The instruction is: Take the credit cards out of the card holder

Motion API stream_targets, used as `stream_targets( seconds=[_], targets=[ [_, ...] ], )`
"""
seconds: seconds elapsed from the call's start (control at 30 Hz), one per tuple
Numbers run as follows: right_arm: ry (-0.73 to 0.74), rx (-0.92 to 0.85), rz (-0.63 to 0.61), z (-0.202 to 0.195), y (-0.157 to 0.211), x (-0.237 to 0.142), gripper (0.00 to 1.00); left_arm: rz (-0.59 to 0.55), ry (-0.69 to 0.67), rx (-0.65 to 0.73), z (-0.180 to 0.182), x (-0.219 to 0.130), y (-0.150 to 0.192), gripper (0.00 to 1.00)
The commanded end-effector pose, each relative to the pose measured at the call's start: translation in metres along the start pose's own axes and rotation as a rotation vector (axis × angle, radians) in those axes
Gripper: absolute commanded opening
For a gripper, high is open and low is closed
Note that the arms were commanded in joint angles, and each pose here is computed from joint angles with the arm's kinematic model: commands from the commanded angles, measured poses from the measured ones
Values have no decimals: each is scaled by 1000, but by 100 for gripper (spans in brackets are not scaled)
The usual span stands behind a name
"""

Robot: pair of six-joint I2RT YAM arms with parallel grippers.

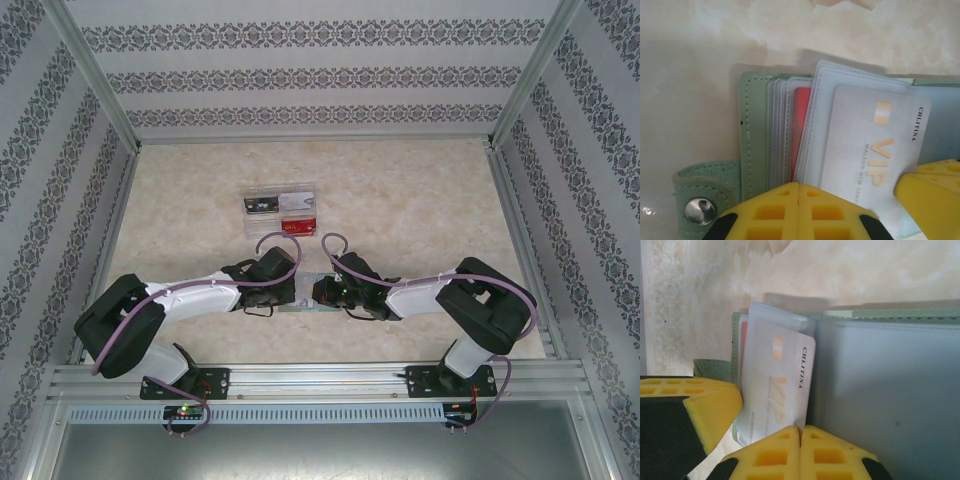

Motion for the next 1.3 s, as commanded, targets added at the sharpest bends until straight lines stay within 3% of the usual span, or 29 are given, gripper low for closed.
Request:
stream_targets(
  seconds=[0.0,0.7,1.0,1.17,1.27],
  targets=[
    [29,2,7,-8,-1,-3,3,68,-126,-8,29,7,18,0],
    [49,8,-14,-34,-5,-41,1,64,-140,-7,31,5,18,0],
    [-7,-75,-94,-15,-12,-75,0,41,-70,-7,17,-7,10,0],
    [-39,-156,-161,2,-18,-97,0,-42,69,-19,-3,-36,-4,42],
    [-59,-214,-214,10,-22,-108,0,-108,143,-8,-12,-58,-12,53]
  ],
)
Point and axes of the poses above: each hand's point on the last joint's axis, 136 mm out from that joint toward the fingers, its own x axis out along the fingers, its own z axis along the line the jaws close on, y = z × x, the point moved 6 cm from there along -x, back along the fingers, and after that the axes turned 1 degree about x, right-handed, at the moved point
